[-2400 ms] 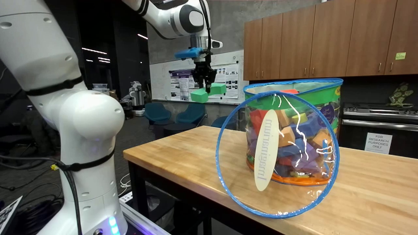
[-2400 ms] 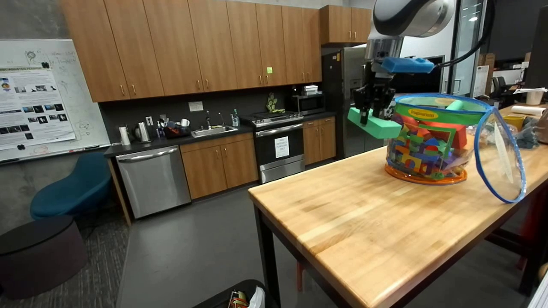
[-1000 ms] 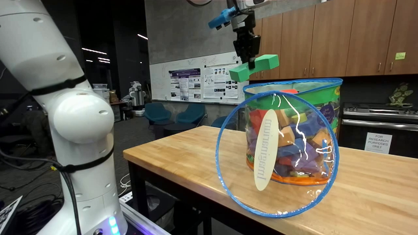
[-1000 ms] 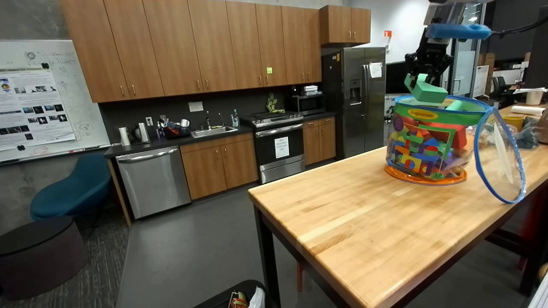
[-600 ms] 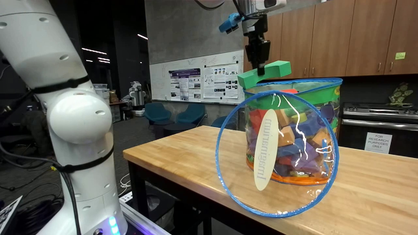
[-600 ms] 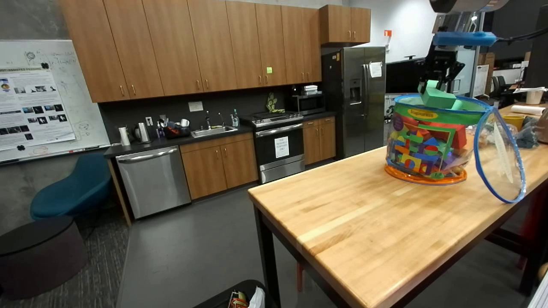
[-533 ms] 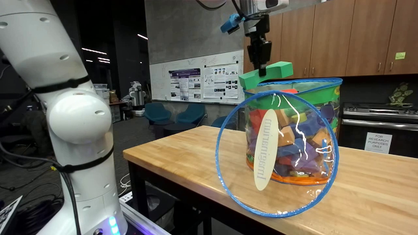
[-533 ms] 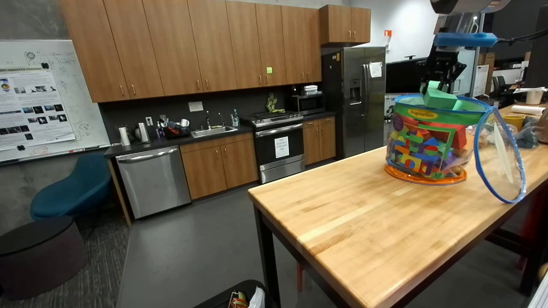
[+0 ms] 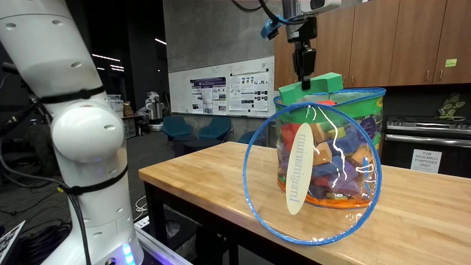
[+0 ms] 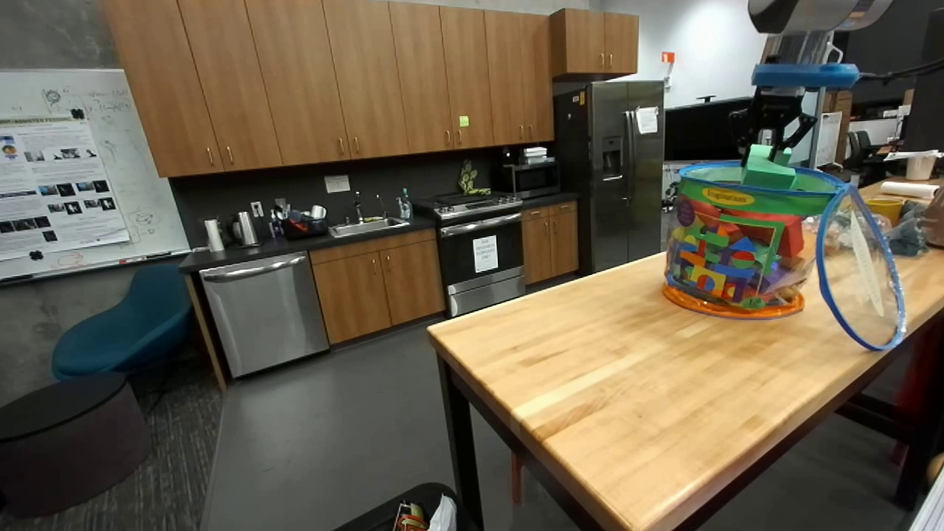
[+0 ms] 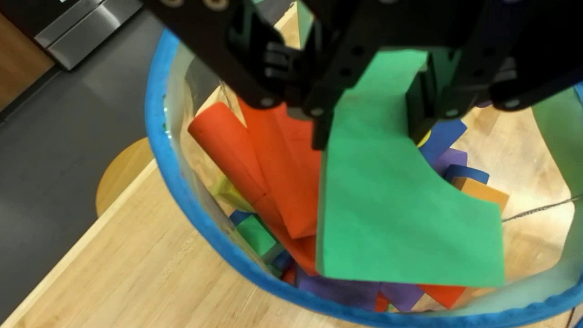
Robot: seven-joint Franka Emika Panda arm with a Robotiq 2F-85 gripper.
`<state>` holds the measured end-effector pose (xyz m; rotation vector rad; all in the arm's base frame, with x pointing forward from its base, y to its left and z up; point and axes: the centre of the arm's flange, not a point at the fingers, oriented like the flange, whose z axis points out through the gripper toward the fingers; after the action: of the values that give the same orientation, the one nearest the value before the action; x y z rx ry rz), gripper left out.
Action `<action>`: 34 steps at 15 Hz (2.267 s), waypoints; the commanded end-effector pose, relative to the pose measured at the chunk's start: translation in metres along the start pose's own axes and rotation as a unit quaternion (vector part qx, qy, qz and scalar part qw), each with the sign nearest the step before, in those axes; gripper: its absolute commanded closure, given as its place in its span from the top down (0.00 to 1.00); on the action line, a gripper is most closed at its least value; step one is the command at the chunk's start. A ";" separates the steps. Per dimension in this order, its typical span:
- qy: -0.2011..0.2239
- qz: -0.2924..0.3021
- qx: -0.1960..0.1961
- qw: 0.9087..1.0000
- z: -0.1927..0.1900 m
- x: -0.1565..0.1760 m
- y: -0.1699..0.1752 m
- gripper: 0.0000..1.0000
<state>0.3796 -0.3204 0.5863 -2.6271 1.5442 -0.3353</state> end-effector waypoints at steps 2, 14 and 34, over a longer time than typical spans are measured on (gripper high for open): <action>-0.011 0.027 -0.003 1.000 0.002 0.015 -0.005 0.70; -0.016 -0.099 0.021 0.995 -0.011 -0.026 -0.072 1.00; -0.011 -0.346 0.015 0.938 0.056 -0.162 -0.180 1.00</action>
<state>0.4861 -0.1050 0.5659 -3.0371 0.5750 -0.3396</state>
